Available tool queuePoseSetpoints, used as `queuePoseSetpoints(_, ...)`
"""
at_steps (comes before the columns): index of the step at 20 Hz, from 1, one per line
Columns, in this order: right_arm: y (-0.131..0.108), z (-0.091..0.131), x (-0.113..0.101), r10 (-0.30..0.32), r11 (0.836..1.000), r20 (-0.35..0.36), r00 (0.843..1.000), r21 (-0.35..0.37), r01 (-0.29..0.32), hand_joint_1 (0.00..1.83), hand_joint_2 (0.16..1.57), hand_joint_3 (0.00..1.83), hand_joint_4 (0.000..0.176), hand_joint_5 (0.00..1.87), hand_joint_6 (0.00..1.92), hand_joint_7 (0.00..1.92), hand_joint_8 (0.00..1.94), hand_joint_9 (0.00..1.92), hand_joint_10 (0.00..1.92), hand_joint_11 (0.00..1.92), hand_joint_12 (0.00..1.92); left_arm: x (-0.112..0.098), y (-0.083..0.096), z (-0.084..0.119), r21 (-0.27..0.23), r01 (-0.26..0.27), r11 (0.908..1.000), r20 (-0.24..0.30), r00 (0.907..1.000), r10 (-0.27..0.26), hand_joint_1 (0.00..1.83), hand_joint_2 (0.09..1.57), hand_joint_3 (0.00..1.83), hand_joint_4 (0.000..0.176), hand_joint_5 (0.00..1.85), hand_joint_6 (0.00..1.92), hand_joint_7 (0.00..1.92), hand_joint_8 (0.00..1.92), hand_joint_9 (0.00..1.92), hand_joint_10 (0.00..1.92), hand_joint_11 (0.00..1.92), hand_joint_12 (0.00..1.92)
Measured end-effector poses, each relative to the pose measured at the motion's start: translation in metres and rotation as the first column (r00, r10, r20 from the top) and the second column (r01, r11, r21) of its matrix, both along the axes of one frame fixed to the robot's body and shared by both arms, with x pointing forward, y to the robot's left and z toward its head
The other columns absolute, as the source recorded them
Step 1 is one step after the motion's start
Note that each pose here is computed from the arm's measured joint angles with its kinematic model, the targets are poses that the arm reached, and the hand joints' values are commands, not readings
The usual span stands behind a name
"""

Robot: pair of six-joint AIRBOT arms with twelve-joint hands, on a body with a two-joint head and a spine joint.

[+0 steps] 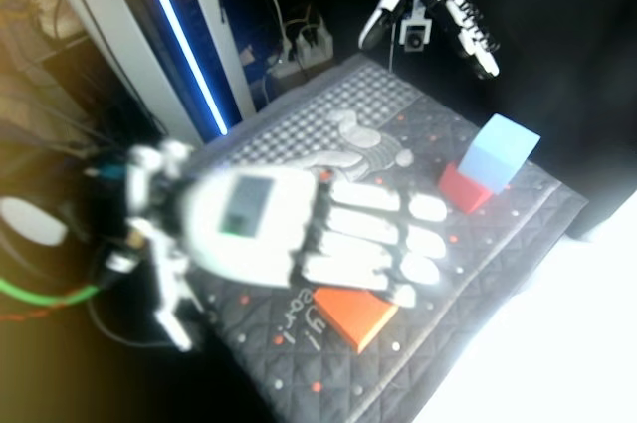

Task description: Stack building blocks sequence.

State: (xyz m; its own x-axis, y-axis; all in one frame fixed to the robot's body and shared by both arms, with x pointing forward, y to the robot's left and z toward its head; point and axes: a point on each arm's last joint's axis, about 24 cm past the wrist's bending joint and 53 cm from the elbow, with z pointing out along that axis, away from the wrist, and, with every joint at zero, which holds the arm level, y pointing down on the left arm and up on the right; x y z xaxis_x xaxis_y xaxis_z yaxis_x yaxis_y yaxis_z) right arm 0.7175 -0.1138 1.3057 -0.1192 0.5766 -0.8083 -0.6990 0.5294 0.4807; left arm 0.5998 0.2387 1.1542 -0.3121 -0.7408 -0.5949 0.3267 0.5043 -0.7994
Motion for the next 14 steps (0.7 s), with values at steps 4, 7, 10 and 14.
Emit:
queuePoseSetpoints(4, -0.023, 0.022, -0.056, 0.071, 0.994, 0.125, 0.990, 0.076, -0.080, 0.67, 1.19, 0.00, 0.000, 0.13, 0.02, 0.11, 0.00, 0.25, 0.02, 0.00, 1.27, -0.004, 0.006, 0.007, -0.023, -0.016, 0.9996, 0.031, 0.9994, 0.016, 0.85, 0.71, 0.00, 0.156, 0.00, 0.00, 0.00, 0.00, 0.00, 0.00, 0.00, 0.00)
queuePoseSetpoints(7, -0.062, 0.007, -0.091, 0.056, 0.980, 0.125, 0.991, 0.181, -0.078, 0.53, 1.27, 0.01, 0.000, 0.35, 0.02, 0.34, 0.03, 0.30, 0.02, 0.00, 0.93, -0.014, 0.013, 0.025, -0.074, -0.034, 0.9967, 0.099, 0.9942, 0.042, 0.85, 0.69, 0.00, 0.173, 0.00, 0.00, 0.00, 0.00, 0.00, 0.00, 0.00, 0.00)
queuePoseSetpoints(10, -0.083, -0.026, -0.109, 0.022, 0.972, 0.046, 0.999, 0.231, -0.032, 0.56, 1.15, 0.00, 0.000, 0.41, 0.00, 0.43, 0.01, 0.35, 0.01, 0.00, 0.76, -0.019, 0.019, 0.039, -0.108, -0.054, 0.9927, 0.152, 0.9858, 0.070, 0.72, 0.76, 0.02, 0.176, 0.00, 0.00, 0.00, 0.00, 0.00, 0.00, 0.00, 0.00)
queuePoseSetpoints(14, -0.104, -0.068, -0.128, -0.031, 0.969, -0.062, 0.998, 0.242, 0.046, 0.62, 1.01, 0.00, 0.043, 0.17, 0.00, 0.28, 0.00, 0.26, 0.00, 0.00, 0.41, -0.023, 0.016, 0.031, -0.143, -0.060, 0.9879, 0.140, 0.9868, 0.080, 0.66, 0.80, 0.03, 0.149, 0.00, 0.00, 0.00, 0.00, 0.00, 0.00, 0.00, 0.00)
